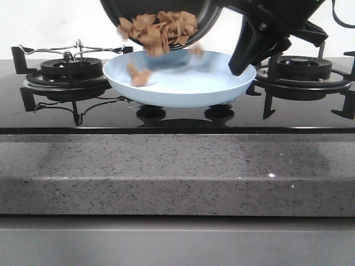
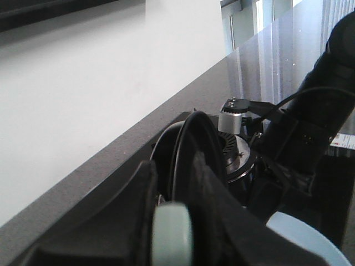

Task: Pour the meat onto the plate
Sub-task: 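Tilt the pan over the plate with the left gripper, pouring meat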

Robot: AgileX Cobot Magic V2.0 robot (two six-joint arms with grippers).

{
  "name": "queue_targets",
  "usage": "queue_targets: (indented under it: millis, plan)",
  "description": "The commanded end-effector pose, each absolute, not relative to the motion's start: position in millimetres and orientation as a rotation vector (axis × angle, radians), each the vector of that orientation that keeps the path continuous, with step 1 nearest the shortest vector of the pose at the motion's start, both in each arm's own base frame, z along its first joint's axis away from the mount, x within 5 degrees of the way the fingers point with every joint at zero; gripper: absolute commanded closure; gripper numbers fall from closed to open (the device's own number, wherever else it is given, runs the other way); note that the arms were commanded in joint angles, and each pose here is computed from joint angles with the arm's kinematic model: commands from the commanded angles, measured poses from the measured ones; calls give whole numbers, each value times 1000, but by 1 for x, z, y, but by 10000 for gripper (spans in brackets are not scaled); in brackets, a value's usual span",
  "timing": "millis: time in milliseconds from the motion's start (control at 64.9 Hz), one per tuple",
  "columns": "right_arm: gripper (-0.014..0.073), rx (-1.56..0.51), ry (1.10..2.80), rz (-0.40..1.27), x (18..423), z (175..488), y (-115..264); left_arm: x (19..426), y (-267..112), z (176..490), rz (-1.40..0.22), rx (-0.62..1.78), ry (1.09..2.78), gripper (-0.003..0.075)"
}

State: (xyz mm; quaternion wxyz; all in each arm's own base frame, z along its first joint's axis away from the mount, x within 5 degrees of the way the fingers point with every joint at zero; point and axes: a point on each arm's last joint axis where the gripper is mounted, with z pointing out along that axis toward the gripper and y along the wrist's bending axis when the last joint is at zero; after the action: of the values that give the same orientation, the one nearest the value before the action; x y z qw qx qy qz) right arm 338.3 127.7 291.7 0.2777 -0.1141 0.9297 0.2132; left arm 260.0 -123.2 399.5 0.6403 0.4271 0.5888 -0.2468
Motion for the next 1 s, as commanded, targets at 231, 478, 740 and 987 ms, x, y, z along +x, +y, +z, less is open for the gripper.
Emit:
queue_targets:
  millis: [231,478,740,987]
  plan:
    - [708,-313,2413,564,338,311,126,240,-127,426,-482,1093,1071,741]
    - [708,-313,2413,564,338,311,126,240,-127,425,-451,1118,1058,741]
    - [708,-313,2413,564,338,311,126,242,-126,425,-439,1099,1074,741]
    - [708,-313,2413,564,338,311,126,264,-109,428,-451,710,1331,741]
